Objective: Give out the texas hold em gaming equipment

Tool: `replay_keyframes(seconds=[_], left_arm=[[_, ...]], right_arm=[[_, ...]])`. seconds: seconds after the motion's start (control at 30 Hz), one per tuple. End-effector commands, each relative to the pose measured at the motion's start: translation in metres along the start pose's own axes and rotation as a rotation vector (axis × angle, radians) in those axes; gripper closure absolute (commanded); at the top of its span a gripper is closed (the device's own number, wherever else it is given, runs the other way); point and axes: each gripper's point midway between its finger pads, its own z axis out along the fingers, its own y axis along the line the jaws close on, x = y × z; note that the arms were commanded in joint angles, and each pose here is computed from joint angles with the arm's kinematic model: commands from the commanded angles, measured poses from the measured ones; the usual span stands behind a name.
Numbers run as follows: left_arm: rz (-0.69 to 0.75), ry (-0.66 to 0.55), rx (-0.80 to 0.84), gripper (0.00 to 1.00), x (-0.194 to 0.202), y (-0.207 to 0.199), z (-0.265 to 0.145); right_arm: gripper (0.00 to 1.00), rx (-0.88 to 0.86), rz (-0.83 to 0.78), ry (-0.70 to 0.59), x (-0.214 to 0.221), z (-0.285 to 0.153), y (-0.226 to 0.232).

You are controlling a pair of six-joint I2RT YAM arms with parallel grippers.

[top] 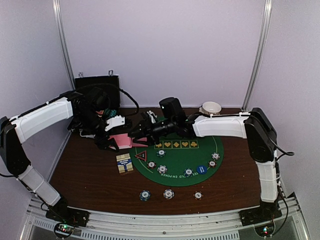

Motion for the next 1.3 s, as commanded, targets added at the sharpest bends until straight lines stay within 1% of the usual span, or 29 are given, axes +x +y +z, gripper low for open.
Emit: replay_keyframes(seconds=[0.0, 0.07, 0.17, 0.2, 0.3, 0.63, 0.8, 0.9, 1.07, 1.27], left_arm=[[0.023, -0.065, -0.039, 0.59, -0.016, 0.008, -0.011], [0.021, -0.068, -0.038, 0.59, -0.017, 0.008, -0.011], [0.016, -0.075, -0.036, 0.59, -0.020, 0.009, -0.012], [0.014, -0.077, -0.036, 0.59, -0.020, 0.009, -0.012], [0.007, -0.085, -0.033, 0.60, -0.023, 0.009, -0.013], [0.001, -0.104, -0.024, 0.60, -0.027, 0.008, -0.015], [0.002, -0.108, -0.024, 0.61, -0.028, 0.007, -0.016], [0.002, -0.109, -0.026, 0.62, -0.028, 0.007, -0.017], [0.004, -0.116, -0.029, 0.63, -0.029, 0.006, -0.020], [0.005, -0.116, -0.029, 0.64, -0.029, 0.006, -0.020]], right_arm=[[0.50, -0.028, -0.056, -0.022, 0.006, -0.017, 0.032], [0.42, -0.009, -0.075, -0.022, 0.009, -0.016, 0.035], [0.28, 0.004, -0.089, 0.004, 0.014, -0.006, 0.032], [0.26, 0.014, -0.080, 0.014, 0.016, -0.003, 0.027], [0.26, 0.027, -0.048, 0.033, 0.020, 0.005, 0.016], [0.26, -0.063, -0.051, 0.051, 0.018, 0.029, 0.032], [0.27, -0.052, -0.026, 0.052, 0.015, 0.036, 0.023], [0.30, -0.030, -0.007, 0.043, 0.012, 0.033, 0.013], [0.35, 0.006, 0.024, 0.008, 0.004, 0.015, -0.006], [0.39, 0.035, 0.017, -0.012, 0.002, -0.004, -0.011]])
